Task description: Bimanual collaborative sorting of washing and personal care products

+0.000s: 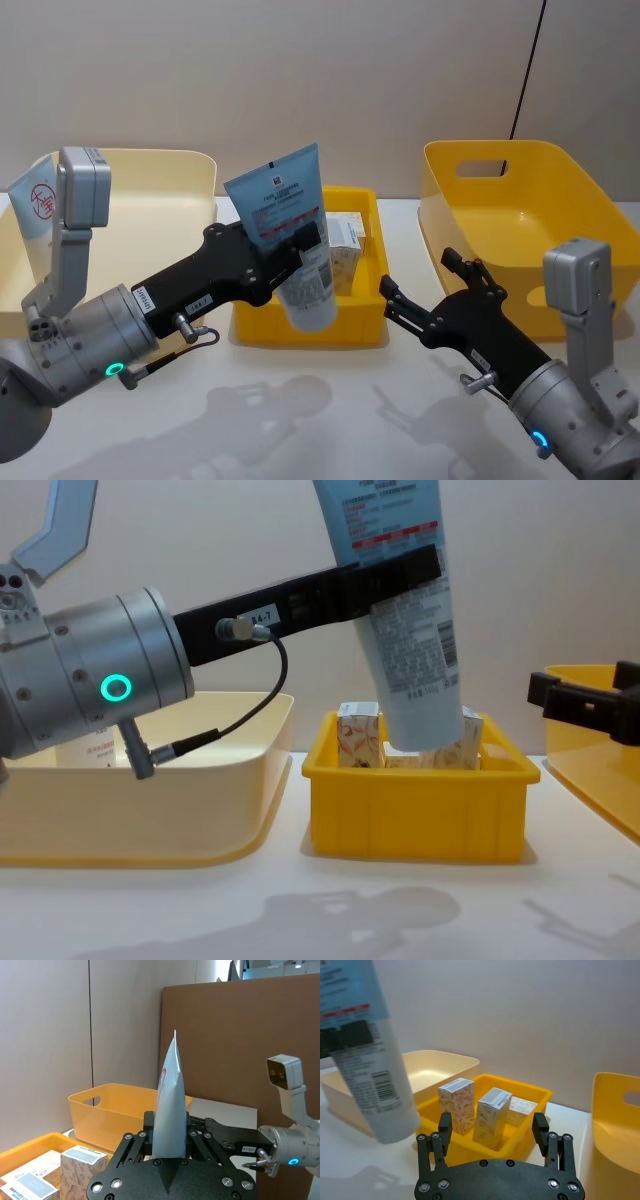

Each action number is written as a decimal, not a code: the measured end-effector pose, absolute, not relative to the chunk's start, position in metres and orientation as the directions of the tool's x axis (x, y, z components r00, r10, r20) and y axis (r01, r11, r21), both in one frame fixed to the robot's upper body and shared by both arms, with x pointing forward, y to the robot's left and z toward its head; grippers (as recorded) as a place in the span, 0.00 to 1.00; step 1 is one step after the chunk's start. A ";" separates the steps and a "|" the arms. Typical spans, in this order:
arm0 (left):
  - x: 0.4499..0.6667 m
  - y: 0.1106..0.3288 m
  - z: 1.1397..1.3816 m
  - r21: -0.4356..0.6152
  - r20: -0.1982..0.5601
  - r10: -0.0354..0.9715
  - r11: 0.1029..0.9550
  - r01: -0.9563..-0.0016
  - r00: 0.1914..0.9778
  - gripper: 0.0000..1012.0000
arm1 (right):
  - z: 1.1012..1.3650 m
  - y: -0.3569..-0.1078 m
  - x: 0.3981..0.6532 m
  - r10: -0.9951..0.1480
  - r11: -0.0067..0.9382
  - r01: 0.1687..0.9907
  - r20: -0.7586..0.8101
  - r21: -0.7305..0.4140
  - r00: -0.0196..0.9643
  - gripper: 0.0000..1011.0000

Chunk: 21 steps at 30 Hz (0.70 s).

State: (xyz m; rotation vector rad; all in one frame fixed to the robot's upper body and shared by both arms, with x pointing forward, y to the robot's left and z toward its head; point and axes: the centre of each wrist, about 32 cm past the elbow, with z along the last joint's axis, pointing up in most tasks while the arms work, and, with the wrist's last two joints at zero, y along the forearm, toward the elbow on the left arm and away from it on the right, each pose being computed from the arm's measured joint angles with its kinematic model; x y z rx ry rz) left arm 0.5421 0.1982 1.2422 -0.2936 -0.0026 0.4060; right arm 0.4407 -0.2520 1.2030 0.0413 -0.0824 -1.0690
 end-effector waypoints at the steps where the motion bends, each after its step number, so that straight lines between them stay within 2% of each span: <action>1: 0.542 0.198 1.242 -0.282 -0.056 0.390 0.877 -0.389 0.919 0.29 | 1.204 -0.253 0.440 -0.872 0.489 0.869 0.048 0.074 0.487 0.99; 21: 0.542 0.197 1.241 -0.280 -0.055 0.390 0.878 -0.389 0.919 0.29 | 1.230 -0.270 0.440 -0.702 0.712 0.701 0.059 0.032 0.710 0.99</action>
